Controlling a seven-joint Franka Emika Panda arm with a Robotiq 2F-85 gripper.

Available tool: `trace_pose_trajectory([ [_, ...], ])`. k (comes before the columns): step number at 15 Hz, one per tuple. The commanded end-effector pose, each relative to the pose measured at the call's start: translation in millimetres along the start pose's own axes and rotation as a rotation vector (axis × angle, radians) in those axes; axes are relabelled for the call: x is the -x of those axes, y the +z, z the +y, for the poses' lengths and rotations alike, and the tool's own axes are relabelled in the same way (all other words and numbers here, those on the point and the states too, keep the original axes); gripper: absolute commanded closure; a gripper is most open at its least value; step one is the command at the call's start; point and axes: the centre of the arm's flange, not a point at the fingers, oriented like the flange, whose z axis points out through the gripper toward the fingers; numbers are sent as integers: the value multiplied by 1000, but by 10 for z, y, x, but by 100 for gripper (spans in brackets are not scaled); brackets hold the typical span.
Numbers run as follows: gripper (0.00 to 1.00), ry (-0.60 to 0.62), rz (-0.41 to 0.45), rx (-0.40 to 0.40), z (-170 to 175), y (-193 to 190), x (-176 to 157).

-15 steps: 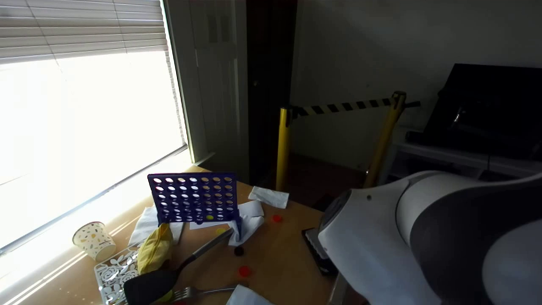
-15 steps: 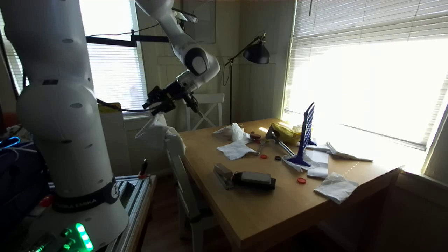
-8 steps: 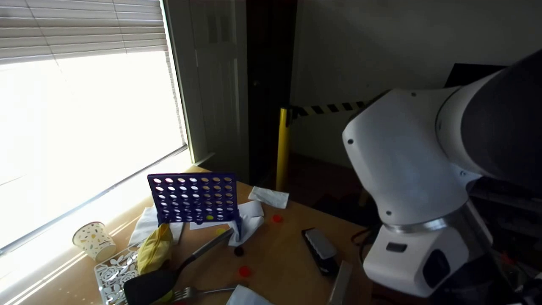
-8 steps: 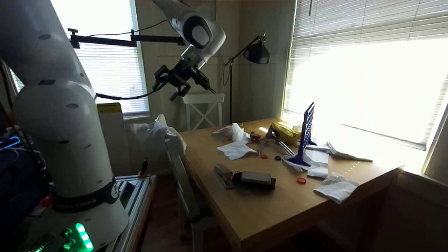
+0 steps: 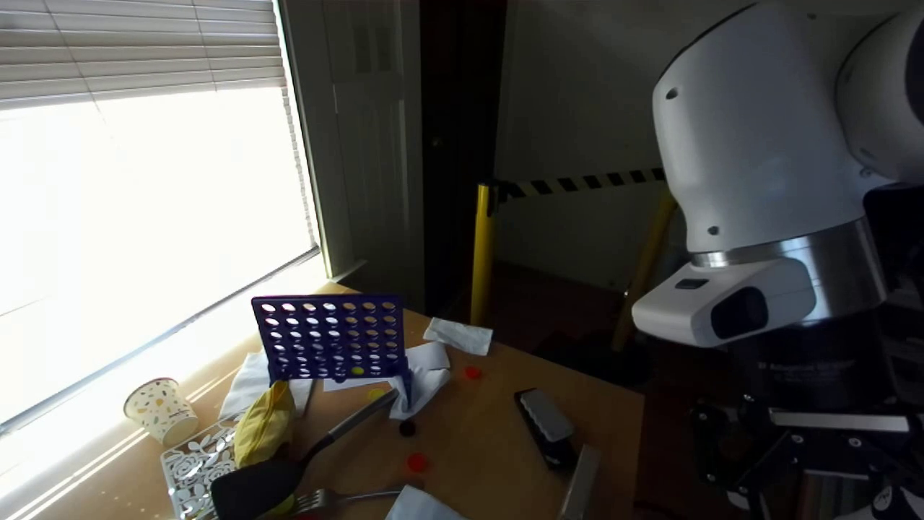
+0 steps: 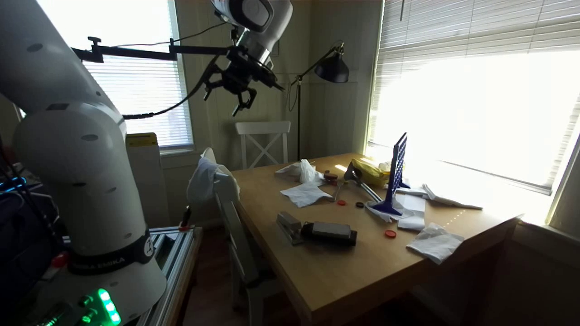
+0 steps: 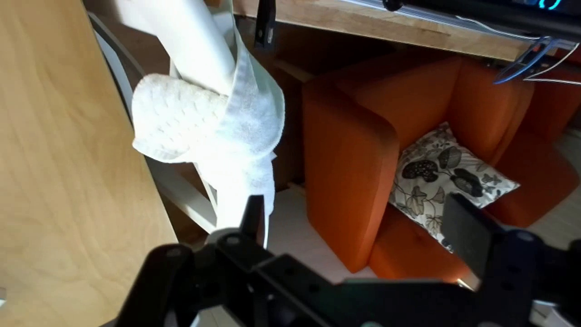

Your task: Put the white towel on the backrest of the chair on the right.

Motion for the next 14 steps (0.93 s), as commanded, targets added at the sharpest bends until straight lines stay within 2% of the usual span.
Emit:
trace_pose_trajectory([
  [1,0,164,-55,101,-266,-273,116],
  [4,0,279,-33,206,-405,-580,294],
  [8,0,439,51,325,-583,-1030,685],
  [11,0,565,129,399,-665,-1340,1089],
  [14,0,712,184,445,-706,-1487,1401],
])
